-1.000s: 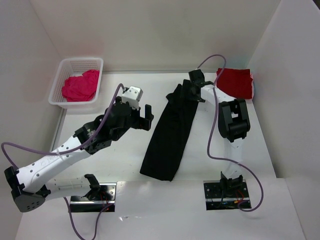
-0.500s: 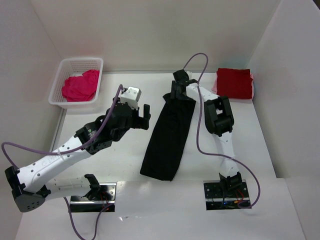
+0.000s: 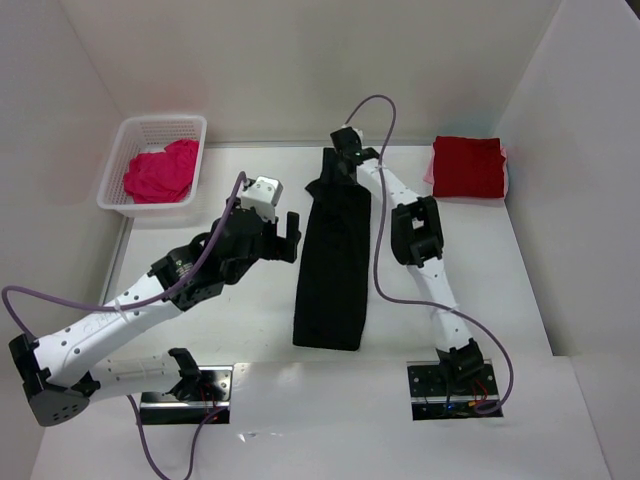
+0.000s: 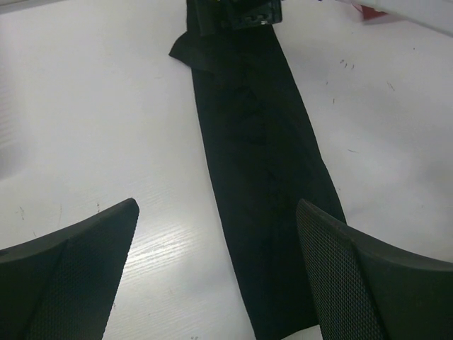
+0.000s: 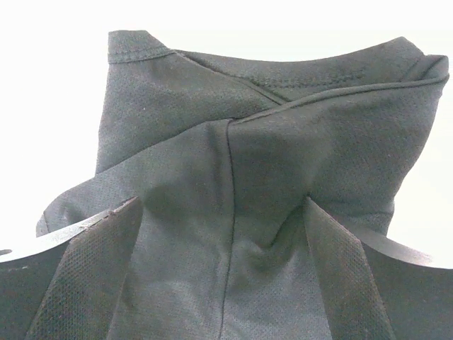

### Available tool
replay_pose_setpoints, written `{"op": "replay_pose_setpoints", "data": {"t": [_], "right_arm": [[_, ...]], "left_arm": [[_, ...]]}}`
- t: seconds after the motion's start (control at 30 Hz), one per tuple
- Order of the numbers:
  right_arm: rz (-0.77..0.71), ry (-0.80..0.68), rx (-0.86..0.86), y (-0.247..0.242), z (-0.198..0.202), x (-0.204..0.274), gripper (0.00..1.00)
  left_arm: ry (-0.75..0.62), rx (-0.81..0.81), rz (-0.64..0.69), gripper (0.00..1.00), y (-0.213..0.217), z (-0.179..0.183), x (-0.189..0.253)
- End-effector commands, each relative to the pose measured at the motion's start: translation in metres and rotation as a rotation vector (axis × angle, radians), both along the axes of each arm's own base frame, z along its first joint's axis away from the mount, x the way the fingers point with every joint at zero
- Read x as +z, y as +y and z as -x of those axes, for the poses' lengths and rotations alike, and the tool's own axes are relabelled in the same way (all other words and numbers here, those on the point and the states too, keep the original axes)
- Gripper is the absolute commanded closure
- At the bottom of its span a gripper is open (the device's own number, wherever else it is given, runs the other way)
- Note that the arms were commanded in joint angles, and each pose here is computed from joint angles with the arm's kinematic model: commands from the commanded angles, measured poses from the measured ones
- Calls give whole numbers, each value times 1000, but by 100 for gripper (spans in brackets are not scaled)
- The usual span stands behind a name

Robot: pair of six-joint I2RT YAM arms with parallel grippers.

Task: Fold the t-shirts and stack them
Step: Rotate the tshirt 90 degrees

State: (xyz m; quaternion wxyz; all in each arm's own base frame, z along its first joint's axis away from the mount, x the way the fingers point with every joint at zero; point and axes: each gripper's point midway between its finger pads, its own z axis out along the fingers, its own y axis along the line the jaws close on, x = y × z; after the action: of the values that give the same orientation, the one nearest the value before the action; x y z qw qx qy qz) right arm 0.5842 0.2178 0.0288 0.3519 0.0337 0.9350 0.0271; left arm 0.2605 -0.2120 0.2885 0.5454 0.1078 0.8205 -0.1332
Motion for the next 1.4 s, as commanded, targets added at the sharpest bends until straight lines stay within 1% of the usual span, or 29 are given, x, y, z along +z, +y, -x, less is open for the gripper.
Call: {"op": "replay_pose_setpoints", "data": {"t": [0.0,0.23,0.3,0.33,0.43,0.47,0.57,0.6,0.67,0.7,0.73,0.77,0.8,0.83,0.87,0.9,0.93,0.97,1.0,1.03,1.07,1.1,1.13,1.2,1.27,1.37], "right_arm": [[-59,45,103,41,4,-11,1],[-112,4,199,88,7,0,1],[-100,10,192,86,7,-4,1],[-77,13,174,80,7,-5,1],[-55,-12,149,73,6,15,1],[-56,-55,135,71,2,40,1],[-78,-128,108,57,-4,88,1],[-93,-165,99,49,-1,121,1],[-135,-233,73,33,-6,161,1],[-158,-268,75,24,4,193,1],[-168,-294,75,21,11,209,1],[-186,-346,63,12,10,229,1],[-165,-309,68,7,22,213,1],[-189,-379,59,-6,36,254,1],[-194,-392,59,-10,45,259,1],[-180,-360,48,-19,52,237,1],[-197,-388,57,-23,66,254,1],[-184,-332,50,-27,78,227,1],[-201,-329,42,-33,81,222,1],[-221,-324,58,-34,88,223,1],[-222,-301,51,-36,93,213,1],[-214,-254,57,-36,100,189,1],[-219,-249,64,-36,104,186,1],[-225,-213,63,-36,112,169,1],[-235,-200,64,-35,115,161,1],[-224,-168,61,-37,121,145,1]], "left_arm": [[-14,-4,2,0,1,-4,1],[1,-9,-20,0,3,-10,-8],[4,-18,-17,0,1,-9,-8],[16,-6,-30,0,4,-12,-15],[24,-19,-23,0,2,-13,-19],[27,-7,-15,0,4,-14,-19],[31,-9,-12,0,3,-17,-20],[29,-4,4,0,1,-18,-18],[69,-19,-20,0,-3,-20,-33],[85,-37,-24,0,-7,-20,-38],[97,-59,-20,0,-13,-20,-39],[135,-123,-24,0,-27,-17,-48],[154,-165,-49,0,-33,-16,-57],[174,-185,-53,0,-39,-16,-60],[213,-199,-74,0,-47,-19,-74],[240,-220,-67,0,-55,-19,-77],[275,-221,-64,0,-59,-19,-87],[307,-243,-71,0,-69,-21,-99],[345,-307,-50,0,-81,-15,-107],[345,-335,-42,0,-90,-17,-109],[388,-359,-63,0,-97,-12,-126],[397,-380,-41,0,-106,-13,-126],[420,-427,-28,0,-115,-5,-129],[455,-428,-18,0,-122,-2,-140],[497,-400,-3,0,-124,-2,-150],[564,-375,-24,0,-119,5,-176]]}}
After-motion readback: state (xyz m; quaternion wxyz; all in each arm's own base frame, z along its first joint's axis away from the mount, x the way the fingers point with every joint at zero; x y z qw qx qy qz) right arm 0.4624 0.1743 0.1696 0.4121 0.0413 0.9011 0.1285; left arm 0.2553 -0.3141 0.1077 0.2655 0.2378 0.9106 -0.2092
